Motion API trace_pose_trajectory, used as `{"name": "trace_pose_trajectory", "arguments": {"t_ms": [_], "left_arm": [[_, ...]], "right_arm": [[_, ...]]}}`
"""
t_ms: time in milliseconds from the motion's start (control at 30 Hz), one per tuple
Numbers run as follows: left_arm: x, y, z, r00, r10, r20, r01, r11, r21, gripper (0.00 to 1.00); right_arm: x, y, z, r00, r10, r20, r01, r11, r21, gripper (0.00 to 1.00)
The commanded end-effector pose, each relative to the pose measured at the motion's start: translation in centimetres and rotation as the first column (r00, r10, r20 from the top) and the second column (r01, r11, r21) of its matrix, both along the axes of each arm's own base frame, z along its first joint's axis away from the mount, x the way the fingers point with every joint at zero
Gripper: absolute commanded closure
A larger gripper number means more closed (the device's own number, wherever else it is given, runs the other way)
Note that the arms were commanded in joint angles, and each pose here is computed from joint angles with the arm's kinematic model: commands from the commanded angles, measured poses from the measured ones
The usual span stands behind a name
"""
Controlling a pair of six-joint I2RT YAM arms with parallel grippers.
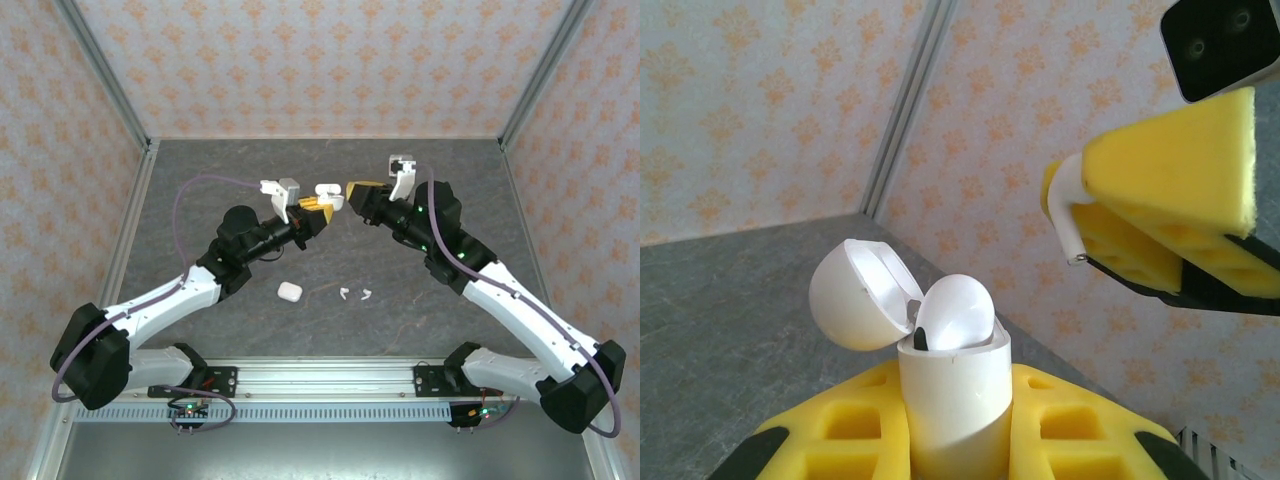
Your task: Insert the wireless bluetooth earbuds into the charging case
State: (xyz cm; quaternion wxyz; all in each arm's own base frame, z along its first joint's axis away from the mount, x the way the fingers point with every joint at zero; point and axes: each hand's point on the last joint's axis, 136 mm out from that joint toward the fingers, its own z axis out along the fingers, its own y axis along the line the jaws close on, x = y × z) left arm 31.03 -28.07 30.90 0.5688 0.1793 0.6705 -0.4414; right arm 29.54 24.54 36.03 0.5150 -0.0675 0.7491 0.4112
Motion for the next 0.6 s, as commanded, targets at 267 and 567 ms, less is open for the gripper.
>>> {"name": "trace_pose_trajectory", "arguments": {"t_ms": [267, 567], "left_arm": [[-1.0, -1.1, 3.6, 0.994, -0.049, 0.097, 0.054, 0.997, -0.048, 1.0], [-0.9, -0.9, 3.6, 0.995, -0.037, 0.097, 0.042, 0.998, -0.047, 1.0]], "right_arm": [[0.5, 1.8, 1.3, 0.998, 0.056, 0.029, -0.056, 0.998, 0.0, 0.74], [0.2, 1.7, -0.9, 0.998, 0.064, -0.02, -0.065, 0.996, -0.064, 0.74]]}}
